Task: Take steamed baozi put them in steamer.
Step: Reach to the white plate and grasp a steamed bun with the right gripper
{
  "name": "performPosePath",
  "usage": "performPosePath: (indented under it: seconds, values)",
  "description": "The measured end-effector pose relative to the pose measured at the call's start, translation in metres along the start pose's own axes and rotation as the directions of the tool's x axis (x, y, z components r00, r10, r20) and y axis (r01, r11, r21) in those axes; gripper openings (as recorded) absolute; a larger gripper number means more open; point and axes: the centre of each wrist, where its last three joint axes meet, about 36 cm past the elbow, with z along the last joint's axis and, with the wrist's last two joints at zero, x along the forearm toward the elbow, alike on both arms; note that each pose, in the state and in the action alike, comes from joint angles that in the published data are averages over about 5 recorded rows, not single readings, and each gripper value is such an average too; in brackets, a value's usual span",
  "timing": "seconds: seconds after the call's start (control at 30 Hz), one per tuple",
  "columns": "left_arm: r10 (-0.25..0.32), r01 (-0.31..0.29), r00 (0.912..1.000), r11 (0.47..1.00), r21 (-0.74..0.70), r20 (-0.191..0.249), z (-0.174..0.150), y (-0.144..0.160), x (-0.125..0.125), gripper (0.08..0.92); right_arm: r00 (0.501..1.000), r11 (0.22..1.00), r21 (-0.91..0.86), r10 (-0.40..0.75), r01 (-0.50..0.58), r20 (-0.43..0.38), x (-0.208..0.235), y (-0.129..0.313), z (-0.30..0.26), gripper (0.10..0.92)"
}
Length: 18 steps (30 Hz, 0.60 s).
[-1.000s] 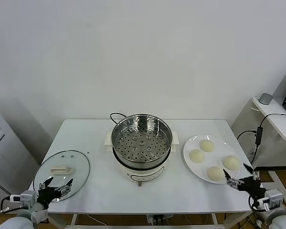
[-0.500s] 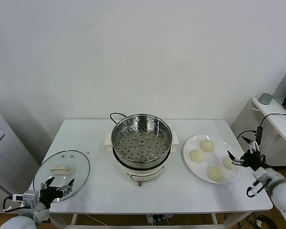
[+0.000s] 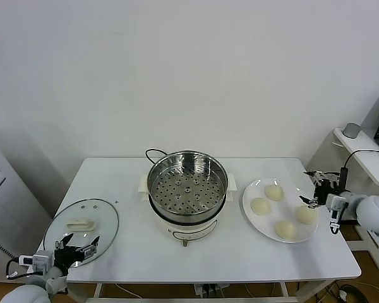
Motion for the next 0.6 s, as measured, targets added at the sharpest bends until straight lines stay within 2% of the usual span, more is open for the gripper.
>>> performPosePath:
  seconds: [0.17, 0.33, 0.6]
  values:
    - [0.001, -0.001, 1.0000, 1.000, -0.002, -0.001, -0.001, -0.001, 0.001, 0.823, 0.986, 0.986, 0.033, -0.166, 0.165, 0.005, -0.020, -0.037, -0.003, 0.823]
    - [0.000, -0.001, 1.0000, 1.000, -0.006, -0.005, -0.001, -0.002, 0.001, 0.823, 0.951, 0.948, 0.074, -0.309, 0.309, -0.010, -0.040, -0.069, -0.010, 0.823]
    - [-0.001, 0.001, 0.9999, 1.000, -0.004, -0.013, 0.002, -0.002, 0.000, 0.823, 0.895, 0.885, 0.133, -0.443, 0.446, -0.052, -0.074, -0.100, -0.027, 0.823]
